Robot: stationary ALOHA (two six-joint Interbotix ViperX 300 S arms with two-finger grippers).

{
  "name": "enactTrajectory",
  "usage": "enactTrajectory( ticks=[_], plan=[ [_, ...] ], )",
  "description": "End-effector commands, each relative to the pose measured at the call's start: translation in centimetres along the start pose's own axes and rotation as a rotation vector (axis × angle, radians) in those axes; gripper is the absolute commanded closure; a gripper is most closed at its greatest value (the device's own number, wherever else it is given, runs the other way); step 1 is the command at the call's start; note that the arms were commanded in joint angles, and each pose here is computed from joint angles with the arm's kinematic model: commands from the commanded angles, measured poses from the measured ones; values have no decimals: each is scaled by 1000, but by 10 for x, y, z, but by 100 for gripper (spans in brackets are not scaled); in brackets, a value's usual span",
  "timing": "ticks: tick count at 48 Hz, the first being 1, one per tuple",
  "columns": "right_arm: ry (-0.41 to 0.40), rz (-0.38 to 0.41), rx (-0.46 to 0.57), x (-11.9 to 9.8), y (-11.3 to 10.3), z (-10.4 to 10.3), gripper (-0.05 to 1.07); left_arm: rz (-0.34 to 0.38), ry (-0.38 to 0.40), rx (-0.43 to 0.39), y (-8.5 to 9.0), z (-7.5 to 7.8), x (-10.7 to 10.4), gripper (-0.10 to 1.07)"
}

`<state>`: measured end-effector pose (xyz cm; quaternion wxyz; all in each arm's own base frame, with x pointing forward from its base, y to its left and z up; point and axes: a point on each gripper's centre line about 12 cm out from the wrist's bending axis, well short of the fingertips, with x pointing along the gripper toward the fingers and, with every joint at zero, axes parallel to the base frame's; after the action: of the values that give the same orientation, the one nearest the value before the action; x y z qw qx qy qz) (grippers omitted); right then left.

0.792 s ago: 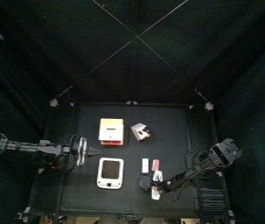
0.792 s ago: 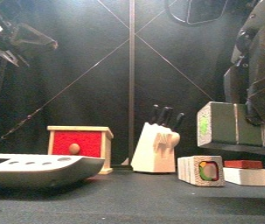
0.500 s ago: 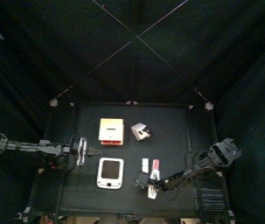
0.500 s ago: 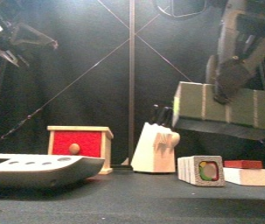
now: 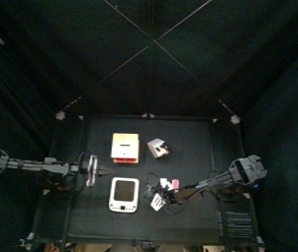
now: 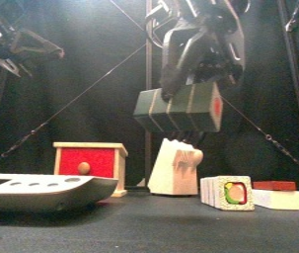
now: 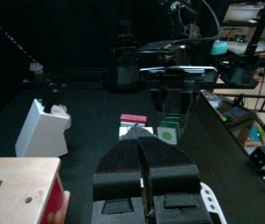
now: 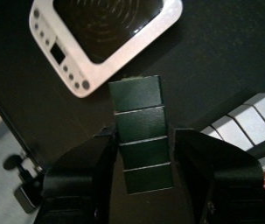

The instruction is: Put green sushi roll on stove to cut

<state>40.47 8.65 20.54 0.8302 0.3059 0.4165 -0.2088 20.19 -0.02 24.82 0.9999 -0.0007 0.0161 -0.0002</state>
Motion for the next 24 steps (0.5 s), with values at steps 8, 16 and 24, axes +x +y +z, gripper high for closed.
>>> enactTrajectory(
  ticks=[8, 16, 24],
  plan=[
    [-106, 17, 236, 4, 11, 25, 47, 7, -17, 0, 1, 5, 1, 99],
    [-215, 19, 363, 10, 15, 36, 46, 8, -18, -2, 2, 5, 1, 99],
    [-321, 12, 514, 18, 14, 46, 46, 8, -18, 0, 2, 5, 0, 99]
  ],
)
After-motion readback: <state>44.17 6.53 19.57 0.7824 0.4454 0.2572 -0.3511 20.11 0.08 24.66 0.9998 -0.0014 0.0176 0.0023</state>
